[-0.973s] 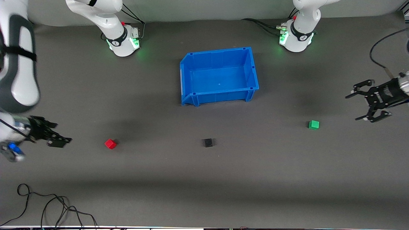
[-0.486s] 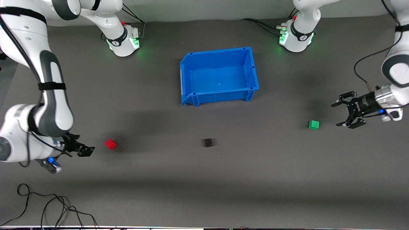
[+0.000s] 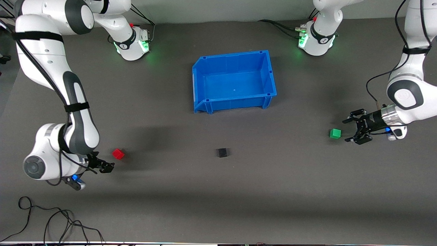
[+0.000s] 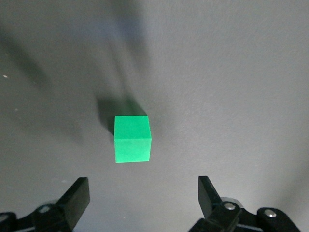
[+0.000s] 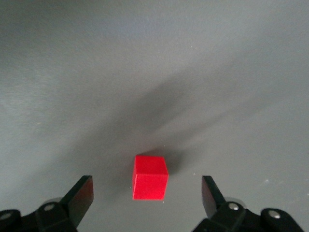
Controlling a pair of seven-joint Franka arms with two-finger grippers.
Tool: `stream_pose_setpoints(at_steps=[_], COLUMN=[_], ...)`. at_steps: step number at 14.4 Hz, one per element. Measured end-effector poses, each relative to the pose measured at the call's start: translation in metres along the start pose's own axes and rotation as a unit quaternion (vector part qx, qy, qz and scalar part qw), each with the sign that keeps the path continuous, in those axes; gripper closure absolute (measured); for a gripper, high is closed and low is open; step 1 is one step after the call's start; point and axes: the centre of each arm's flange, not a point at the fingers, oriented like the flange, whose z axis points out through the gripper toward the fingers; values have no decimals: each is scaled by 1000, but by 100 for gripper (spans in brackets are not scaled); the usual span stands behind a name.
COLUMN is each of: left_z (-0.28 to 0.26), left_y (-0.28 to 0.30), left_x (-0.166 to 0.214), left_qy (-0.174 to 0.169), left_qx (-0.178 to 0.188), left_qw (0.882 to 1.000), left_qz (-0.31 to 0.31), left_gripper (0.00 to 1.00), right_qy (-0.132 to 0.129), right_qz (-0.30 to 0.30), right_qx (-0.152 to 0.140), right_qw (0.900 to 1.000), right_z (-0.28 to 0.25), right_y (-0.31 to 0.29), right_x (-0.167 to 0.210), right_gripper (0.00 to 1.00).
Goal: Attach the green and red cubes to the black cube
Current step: 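Close the right gripper on the red cube while the left gripper grasps the green cube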
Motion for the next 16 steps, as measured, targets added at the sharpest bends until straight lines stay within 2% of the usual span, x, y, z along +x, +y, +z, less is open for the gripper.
stream_pose_setpoints(at_steps=[6, 14, 16], left_z=[26, 46, 45], left_y=[3, 1, 2], left_x=[1, 24, 25], left_qy=[2, 19, 20], left_qx=[14, 15, 13], left_qw=[1000, 1000, 1000], left_qz=[11, 5, 5], left_gripper=[0, 0, 4], right_qy=[8, -1, -5], right_qz=[-8, -1, 2], right_qx=[0, -2, -1], right_qw=[1000, 1000, 1000], right_z=[21, 52, 65], right_y=[-15, -17, -14], right_x=[-1, -3, -5], right_gripper=[0, 0, 0])
